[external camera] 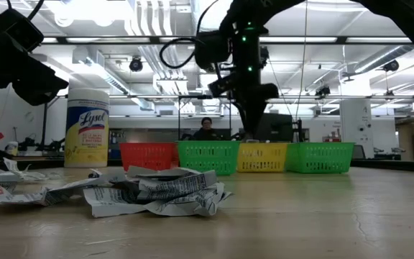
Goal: Pick & Place First Aid Supplies
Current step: Put the alcohol pad into the yellow basket
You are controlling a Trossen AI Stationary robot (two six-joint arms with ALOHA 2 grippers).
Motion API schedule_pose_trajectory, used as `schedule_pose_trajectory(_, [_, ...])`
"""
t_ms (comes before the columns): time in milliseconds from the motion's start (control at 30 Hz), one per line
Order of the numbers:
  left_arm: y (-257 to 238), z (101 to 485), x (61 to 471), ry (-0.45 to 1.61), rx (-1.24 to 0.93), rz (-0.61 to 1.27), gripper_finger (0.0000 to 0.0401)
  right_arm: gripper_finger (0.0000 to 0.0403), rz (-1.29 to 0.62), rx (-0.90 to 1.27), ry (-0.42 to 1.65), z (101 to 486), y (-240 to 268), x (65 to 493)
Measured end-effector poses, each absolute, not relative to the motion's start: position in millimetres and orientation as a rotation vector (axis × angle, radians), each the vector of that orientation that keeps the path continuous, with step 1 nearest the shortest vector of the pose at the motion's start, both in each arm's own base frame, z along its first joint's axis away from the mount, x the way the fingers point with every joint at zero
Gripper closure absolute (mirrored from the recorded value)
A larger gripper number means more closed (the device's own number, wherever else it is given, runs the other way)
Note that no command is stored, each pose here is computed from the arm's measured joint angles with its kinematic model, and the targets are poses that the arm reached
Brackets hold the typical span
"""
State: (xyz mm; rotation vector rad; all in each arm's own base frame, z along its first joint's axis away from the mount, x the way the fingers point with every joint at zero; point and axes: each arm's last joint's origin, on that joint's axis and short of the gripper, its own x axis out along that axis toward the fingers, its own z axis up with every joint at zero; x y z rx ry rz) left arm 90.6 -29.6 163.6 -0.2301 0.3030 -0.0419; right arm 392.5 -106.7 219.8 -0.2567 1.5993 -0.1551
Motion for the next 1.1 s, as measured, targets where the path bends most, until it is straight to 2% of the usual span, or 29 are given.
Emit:
schedule_pose_trajectory(300, [-30,163,90,0.306,-0.228,-0.041,0.0270,0.0266,-0.242,-0.139,1.553,250,-98,396])
schedule_pose_trajectory(533, [-29,162,90,0.323,-0.222,-0.039,0.0270,0.0278,-0.171,-0.003,1.479,270,-83,402])
schedule_pose_trajectory(1100, [-29,162,90,0.324,-0.242,-0.036,0.0270,0.0307,-0.088,-0.049,1.410,284,3,413])
